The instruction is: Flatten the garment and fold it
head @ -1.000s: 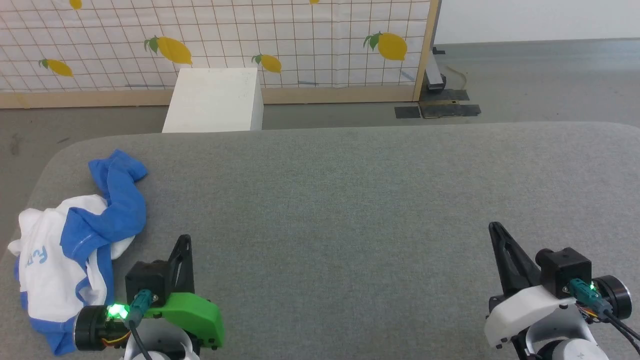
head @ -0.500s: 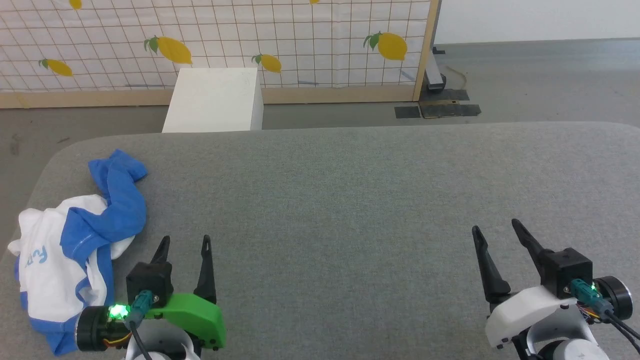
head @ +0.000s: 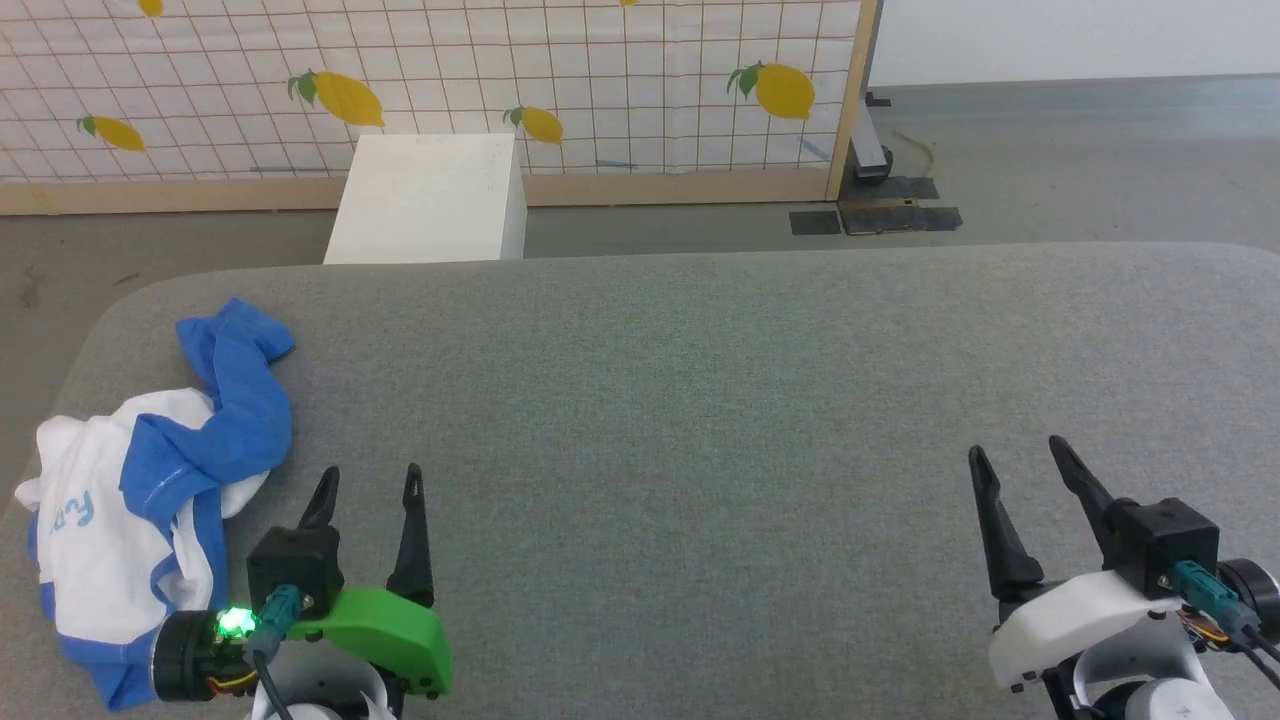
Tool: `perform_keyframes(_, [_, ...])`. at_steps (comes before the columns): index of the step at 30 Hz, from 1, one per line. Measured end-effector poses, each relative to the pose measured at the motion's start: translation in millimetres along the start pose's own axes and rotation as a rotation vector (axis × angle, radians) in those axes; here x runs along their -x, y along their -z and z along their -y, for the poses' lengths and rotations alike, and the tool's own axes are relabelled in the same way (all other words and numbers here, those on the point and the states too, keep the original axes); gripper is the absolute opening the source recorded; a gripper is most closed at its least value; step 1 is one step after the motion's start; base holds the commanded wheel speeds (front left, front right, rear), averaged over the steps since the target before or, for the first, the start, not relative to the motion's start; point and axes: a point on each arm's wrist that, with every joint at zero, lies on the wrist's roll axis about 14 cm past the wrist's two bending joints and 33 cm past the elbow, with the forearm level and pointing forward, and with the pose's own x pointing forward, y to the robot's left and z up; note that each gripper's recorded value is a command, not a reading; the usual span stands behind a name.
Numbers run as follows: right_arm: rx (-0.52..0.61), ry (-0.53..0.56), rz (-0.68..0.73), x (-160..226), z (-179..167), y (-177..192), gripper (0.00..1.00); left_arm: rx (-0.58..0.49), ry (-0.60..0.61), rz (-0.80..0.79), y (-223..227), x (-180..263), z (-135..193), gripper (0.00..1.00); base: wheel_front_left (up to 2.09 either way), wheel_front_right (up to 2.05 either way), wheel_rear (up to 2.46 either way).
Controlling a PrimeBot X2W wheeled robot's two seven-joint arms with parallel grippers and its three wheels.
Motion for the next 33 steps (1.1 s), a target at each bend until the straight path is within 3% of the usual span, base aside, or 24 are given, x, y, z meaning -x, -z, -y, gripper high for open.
perform_keyframes(33, [-0.041, 0.015, 0.037, 1, 5, 2, 1.0, 0.043, -0.05, 0.079, -12, 15, -13, 1.0, 0.0, 0.0, 0.0])
